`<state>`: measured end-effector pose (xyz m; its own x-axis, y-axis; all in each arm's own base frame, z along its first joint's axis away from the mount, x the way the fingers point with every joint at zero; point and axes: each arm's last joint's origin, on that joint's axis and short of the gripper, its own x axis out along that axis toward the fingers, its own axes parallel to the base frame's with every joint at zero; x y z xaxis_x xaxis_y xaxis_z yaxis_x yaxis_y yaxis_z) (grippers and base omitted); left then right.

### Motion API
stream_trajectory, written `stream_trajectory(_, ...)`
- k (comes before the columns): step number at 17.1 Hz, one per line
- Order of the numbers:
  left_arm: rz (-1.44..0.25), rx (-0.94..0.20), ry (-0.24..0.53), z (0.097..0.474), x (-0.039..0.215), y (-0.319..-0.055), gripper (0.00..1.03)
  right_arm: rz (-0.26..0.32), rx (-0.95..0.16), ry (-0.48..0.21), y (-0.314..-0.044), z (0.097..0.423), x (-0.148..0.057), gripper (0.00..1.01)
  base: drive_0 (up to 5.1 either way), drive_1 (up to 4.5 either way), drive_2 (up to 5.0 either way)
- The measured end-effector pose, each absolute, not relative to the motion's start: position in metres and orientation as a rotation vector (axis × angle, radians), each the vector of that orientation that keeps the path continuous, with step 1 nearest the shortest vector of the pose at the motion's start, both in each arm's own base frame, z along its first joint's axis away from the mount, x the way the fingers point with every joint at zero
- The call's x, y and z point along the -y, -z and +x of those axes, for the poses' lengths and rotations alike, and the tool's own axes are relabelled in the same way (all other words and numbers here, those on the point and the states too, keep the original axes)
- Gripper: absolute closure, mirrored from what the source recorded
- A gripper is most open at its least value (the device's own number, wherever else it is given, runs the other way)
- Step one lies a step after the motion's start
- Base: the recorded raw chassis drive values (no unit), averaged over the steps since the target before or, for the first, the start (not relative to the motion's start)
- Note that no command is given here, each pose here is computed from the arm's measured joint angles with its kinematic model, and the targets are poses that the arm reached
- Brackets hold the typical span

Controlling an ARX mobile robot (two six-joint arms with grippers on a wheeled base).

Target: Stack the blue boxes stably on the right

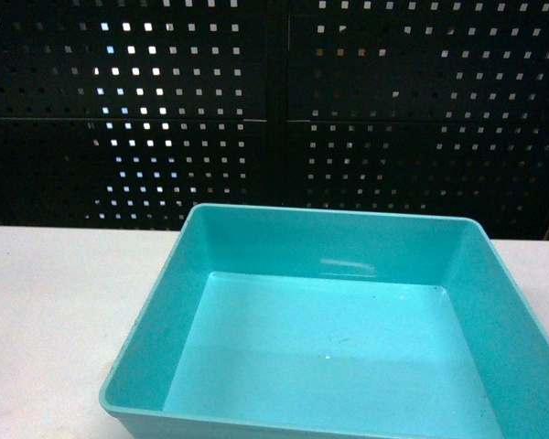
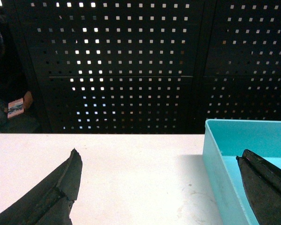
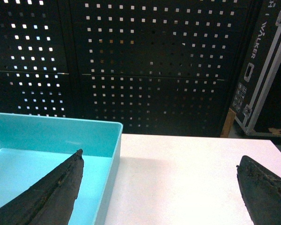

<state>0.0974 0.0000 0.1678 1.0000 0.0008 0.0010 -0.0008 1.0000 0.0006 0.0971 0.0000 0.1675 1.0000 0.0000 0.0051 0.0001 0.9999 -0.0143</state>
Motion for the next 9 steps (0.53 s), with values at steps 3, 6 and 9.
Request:
stream_trajectory(3, 0.001, 0.001, 0.000, 0.0974, 0.0000, -0.1678, 0.05, -0.014, 0.005, 0.000, -0.1675, 0.0971, 0.0000, 0.03, 0.0, 0.00, 0.0)
stream_trajectory(6, 0.001, 0.001, -0.001, 0.0974, 0.0000, -0.1678, 0.05, -0.014, 0.005, 0.000, -0.1675, 0.0971, 0.0000, 0.03, 0.0, 0.00, 0.0)
stream_trajectory(9, 0.001, 0.001, -0.001, 0.0974, 0.0000, -0.1678, 0.05, -0.014, 0.005, 0.000, -0.1675, 0.0971, 0.0000, 0.03, 0.0, 0.00, 0.0)
